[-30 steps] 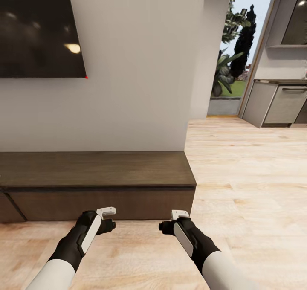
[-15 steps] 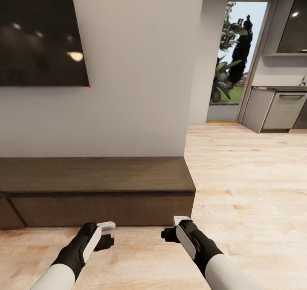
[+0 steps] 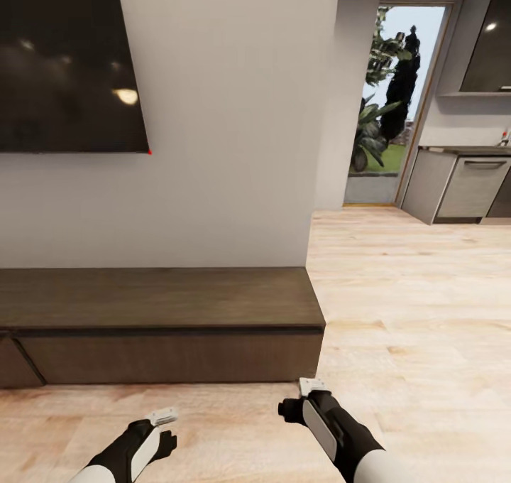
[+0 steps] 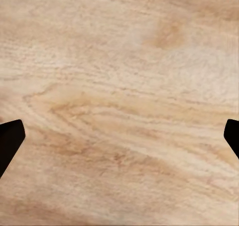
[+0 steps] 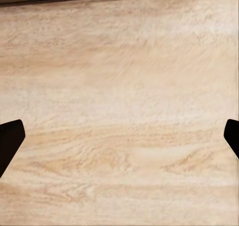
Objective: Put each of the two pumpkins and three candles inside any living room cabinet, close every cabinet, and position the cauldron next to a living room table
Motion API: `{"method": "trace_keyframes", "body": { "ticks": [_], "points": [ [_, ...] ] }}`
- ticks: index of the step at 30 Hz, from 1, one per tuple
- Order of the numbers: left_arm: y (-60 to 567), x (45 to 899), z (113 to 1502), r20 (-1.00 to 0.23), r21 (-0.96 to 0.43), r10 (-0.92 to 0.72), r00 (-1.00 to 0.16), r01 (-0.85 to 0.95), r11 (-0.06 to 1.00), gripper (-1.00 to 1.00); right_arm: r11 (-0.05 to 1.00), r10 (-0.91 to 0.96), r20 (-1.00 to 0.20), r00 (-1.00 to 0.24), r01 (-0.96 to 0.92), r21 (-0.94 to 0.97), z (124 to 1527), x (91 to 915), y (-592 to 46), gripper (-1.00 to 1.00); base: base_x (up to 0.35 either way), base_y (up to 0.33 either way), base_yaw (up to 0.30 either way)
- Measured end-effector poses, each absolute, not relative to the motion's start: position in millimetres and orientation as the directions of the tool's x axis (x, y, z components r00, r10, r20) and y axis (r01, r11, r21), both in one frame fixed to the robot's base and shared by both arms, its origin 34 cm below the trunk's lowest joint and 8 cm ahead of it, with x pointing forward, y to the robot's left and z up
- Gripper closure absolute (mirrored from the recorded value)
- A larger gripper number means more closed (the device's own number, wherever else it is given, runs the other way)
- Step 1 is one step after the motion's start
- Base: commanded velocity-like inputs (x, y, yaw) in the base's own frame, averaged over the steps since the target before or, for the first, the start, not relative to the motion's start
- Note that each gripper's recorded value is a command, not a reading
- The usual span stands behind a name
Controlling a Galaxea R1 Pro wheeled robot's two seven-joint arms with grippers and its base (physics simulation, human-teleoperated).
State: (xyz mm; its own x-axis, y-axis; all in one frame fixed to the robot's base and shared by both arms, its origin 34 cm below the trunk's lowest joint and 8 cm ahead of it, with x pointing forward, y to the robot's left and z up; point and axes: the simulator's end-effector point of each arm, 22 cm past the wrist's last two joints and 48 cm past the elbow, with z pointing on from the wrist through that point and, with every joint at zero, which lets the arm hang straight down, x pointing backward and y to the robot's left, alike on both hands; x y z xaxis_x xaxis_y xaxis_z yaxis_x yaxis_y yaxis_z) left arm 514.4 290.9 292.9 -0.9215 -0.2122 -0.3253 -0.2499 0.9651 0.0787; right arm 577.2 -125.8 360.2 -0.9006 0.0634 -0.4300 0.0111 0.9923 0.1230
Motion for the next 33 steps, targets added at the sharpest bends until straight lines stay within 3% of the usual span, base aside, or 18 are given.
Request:
{"method": "trace_keyframes", "body": {
  "ticks": [33],
  "points": [
    [316, 506, 347, -0.339, 0.121, -0.223, -0.914, -0.278, 0.953, -1.0, 0.994, 0.088, -0.39, -0.917, 0.055, 0.094, 390, 551, -146, -1.0, 0.0, 0.0, 0.0]
  ]
}}
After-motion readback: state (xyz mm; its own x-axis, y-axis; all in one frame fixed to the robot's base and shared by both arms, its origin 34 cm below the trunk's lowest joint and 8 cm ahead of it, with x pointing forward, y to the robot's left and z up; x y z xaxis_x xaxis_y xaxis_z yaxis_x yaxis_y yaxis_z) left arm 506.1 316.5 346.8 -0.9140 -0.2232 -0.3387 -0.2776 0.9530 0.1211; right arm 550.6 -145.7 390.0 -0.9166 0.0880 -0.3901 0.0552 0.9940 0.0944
